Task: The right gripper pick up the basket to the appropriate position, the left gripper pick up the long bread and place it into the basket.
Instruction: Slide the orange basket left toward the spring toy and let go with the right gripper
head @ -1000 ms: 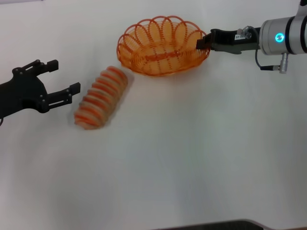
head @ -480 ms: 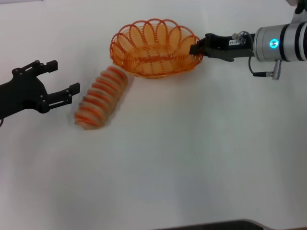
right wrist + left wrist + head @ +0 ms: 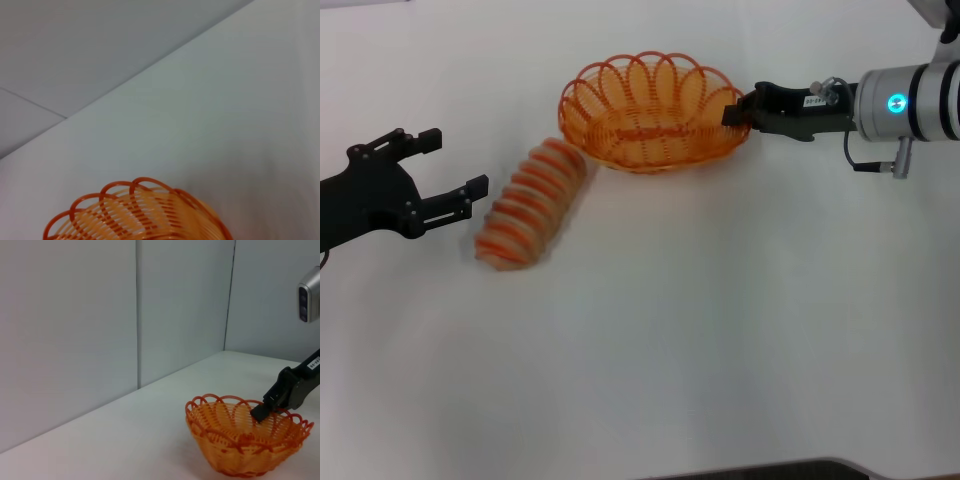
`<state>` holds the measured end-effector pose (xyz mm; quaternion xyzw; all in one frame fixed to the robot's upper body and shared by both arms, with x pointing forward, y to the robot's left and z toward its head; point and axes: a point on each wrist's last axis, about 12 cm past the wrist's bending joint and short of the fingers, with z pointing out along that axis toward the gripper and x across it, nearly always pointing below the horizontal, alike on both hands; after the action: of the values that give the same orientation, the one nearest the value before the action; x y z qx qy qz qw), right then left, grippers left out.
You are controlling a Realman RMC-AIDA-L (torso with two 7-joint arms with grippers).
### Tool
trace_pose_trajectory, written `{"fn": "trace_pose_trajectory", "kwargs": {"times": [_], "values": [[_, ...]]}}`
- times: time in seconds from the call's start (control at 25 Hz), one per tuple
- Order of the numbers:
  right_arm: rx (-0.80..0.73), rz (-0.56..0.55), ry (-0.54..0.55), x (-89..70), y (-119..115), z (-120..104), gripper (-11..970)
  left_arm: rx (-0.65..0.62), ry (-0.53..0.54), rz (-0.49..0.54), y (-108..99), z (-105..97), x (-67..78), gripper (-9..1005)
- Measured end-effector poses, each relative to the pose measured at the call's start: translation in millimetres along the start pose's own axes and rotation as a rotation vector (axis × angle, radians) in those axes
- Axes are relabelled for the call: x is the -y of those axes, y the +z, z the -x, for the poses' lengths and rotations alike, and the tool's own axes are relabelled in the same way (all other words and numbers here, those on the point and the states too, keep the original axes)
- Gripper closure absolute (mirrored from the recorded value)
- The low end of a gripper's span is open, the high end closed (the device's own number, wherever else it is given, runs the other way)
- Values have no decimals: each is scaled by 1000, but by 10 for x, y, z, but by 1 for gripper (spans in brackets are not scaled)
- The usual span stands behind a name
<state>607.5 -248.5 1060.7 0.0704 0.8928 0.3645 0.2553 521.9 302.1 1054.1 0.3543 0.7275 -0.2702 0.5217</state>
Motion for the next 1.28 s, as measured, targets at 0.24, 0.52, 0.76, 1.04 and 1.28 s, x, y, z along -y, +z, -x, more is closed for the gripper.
{"fn": "trace_pose_trajectory", "kwargs": {"times": [0.24,0.52,0.76,1.04,1.28], "values": [[1,-6,11,40,-16,-25,866,1,1,0,1,-1,2,155],[7,-7,22,57,-23,-33,865,1,2,0,3,2,1,154],[7,-6,26,56,-22,-34,865,2,4,-2,8,9,-2,154],[26,23,59,69,-34,-59,866,2,4,-2,8,9,-2,155],[20,29,60,74,-37,-78,866,3,6,-3,13,14,-4,154]]}}
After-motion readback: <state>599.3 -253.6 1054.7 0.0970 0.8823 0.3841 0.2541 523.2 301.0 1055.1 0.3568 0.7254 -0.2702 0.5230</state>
